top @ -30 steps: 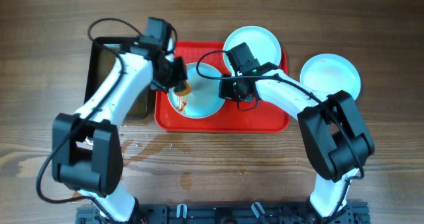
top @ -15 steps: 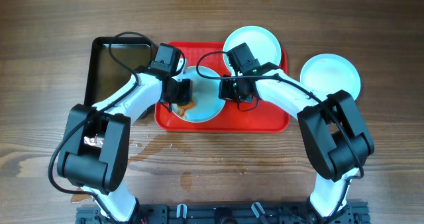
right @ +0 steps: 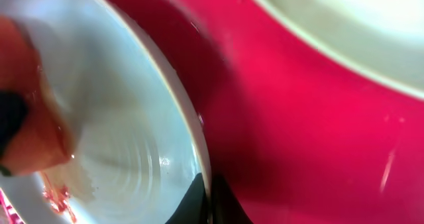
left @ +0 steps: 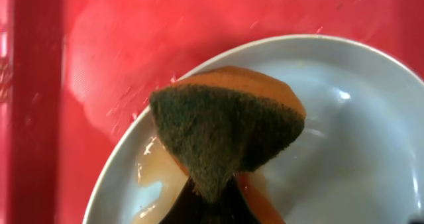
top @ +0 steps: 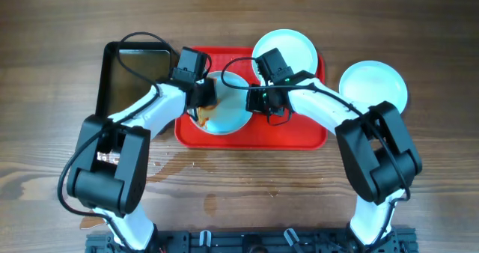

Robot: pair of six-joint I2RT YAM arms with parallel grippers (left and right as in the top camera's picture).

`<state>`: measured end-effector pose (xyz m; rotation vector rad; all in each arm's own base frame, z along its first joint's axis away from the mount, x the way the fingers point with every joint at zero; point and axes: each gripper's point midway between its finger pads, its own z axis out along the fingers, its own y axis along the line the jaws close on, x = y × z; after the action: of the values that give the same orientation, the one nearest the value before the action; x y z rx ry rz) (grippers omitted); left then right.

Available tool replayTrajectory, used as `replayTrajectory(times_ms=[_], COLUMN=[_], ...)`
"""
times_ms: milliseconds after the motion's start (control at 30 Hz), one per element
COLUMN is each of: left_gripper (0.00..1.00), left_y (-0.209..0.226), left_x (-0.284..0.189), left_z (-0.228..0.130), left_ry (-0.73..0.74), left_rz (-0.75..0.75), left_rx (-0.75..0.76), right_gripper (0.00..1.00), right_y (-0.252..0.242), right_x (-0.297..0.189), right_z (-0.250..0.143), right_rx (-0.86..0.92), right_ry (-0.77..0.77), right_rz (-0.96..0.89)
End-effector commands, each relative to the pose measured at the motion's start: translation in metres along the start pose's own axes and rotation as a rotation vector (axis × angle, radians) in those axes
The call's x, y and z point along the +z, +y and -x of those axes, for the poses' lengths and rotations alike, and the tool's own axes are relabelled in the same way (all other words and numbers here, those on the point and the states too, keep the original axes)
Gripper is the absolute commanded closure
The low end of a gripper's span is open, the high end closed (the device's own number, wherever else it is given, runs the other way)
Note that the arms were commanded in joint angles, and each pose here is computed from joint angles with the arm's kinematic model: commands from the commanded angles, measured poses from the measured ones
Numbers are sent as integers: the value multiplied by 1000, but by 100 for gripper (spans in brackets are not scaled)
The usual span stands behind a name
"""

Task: Clean dirty plates on tray and stack at the side
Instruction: 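Lower the sponge onto the plate with left gripper, then scrub the held plate with the sponge in left gripper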

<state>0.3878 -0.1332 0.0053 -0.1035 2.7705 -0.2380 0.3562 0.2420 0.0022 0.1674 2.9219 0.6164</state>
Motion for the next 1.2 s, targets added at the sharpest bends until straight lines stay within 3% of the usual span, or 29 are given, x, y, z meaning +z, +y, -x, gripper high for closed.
replayTrajectory(times_ms=[0,133,233,467,600,733,933,1000,1067,1167], left_gripper=[96,96,96,96,96,96,96,96,96,96], left_y=[15,-4,-7,-38,-9,41,57,38,-11,-74], left_x=[1,-21,-23,1,14,4,-3,2,2,-22], left_z=[-55,-71,-77,-38,-21,3,-21,-43,-74,-100], left_ry=[247,383,406,177,59,-102,-25,115,299,438], left_rz=[22,-90,-117,-174,45,335,425,302,-4,-426], left_rx=[16,155,212,146,73,-129,-159,-60,74,165], right_gripper=[96,96,96,96,96,96,96,96,96,96], right_y=[-6,-5,-5,-5,-5,-5,-4,-4,-4,-4], right_x=[7,7,7,7,8,7,7,8,8,8], right_z=[-2,0,-1,0,-1,0,0,0,0,0], right_rx=[2,3,3,2,-1,-1,-2,-2,-3,-3], right_ry=[15,10,11,10,11,9,8,7,7,7], right_rz=[-20,-16,-17,-16,-17,-16,-15,-13,-14,-14])
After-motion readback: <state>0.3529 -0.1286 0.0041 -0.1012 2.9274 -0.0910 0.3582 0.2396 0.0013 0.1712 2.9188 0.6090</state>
